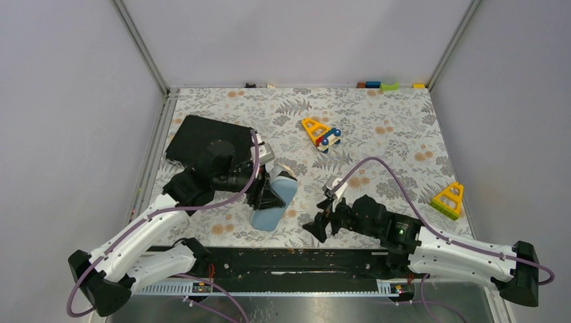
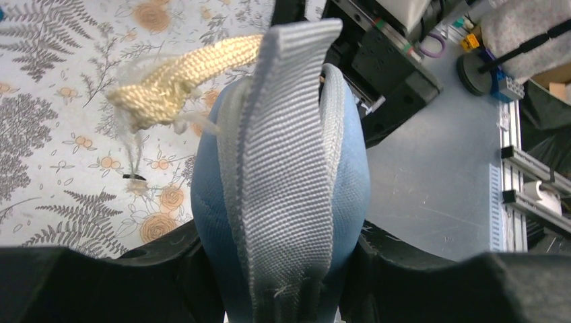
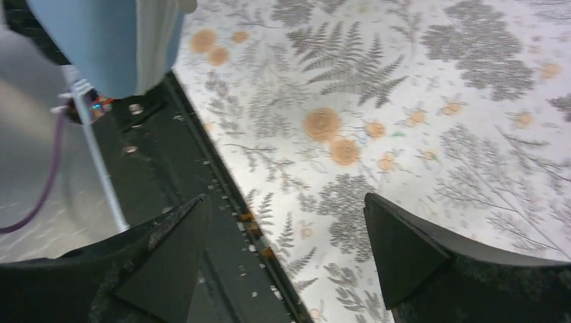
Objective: Open the umbrella
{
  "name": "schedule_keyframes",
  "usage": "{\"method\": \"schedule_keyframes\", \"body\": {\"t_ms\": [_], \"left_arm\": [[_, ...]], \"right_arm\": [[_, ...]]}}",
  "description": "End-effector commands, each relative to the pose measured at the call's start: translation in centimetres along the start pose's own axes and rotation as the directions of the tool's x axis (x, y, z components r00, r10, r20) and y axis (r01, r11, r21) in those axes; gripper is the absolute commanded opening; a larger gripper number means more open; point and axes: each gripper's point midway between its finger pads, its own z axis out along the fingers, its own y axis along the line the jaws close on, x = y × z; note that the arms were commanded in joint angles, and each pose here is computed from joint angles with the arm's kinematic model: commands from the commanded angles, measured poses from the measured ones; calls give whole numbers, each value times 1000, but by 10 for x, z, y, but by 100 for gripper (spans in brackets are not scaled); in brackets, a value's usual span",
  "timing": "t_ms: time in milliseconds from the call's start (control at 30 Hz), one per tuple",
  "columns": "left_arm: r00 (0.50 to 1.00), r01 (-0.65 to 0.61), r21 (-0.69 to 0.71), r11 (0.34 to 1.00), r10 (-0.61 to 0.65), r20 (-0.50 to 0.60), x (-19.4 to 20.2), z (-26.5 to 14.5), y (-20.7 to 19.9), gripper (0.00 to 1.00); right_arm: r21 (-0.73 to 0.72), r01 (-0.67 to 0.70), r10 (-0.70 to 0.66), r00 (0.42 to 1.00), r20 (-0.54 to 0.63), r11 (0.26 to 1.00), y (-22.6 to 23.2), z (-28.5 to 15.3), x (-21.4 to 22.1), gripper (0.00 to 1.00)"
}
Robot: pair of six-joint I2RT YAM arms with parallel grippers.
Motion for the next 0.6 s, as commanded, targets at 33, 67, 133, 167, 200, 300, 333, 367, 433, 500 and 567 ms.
{"method": "schedule_keyframes", "body": {"t_ms": [33,67,133,167,200,300,333,367,433,500,567], "left_arm": [[996,49,-51,998,-45,75,-38,-4,9,0],[995,73,-48,996,-69,72,-37,-4,11,0],[992,106,-27,994,-104,66,-37,-3,11,0],[991,122,-24,992,-120,65,-37,-2,12,0],[989,136,-19,990,-135,58,-36,-1,13,0],[985,171,-4,985,-170,35,-31,3,15,0],[984,177,2,984,-177,30,-31,4,15,0],[983,180,7,984,-180,28,-31,5,14,0],[983,181,6,983,-181,32,-31,5,14,0],[983,182,-6,983,-181,36,-31,5,17,0],[983,181,-13,983,-181,37,-30,5,18,0]], "right_arm": [[267,105,-153,974,165,958,-33,2,-28,91],[302,123,-184,966,183,945,-34,2,-33,90],[367,138,-227,950,214,920,-35,5,-43,89],[394,133,-237,944,230,909,-37,7,-47,88],[408,131,-246,939,242,904,-37,9,-50,88],[434,143,-277,924,265,890,-36,19,-59,77],[444,159,-294,921,253,882,-36,24,-59,73],[454,172,-309,919,246,874,-36,28,-61,69],[469,209,-340,915,216,858,-35,36,-63,66],[470,226,-354,913,205,853,-33,41,-65,65],[459,227,-356,910,215,859,-31,43,-66,62]]}}
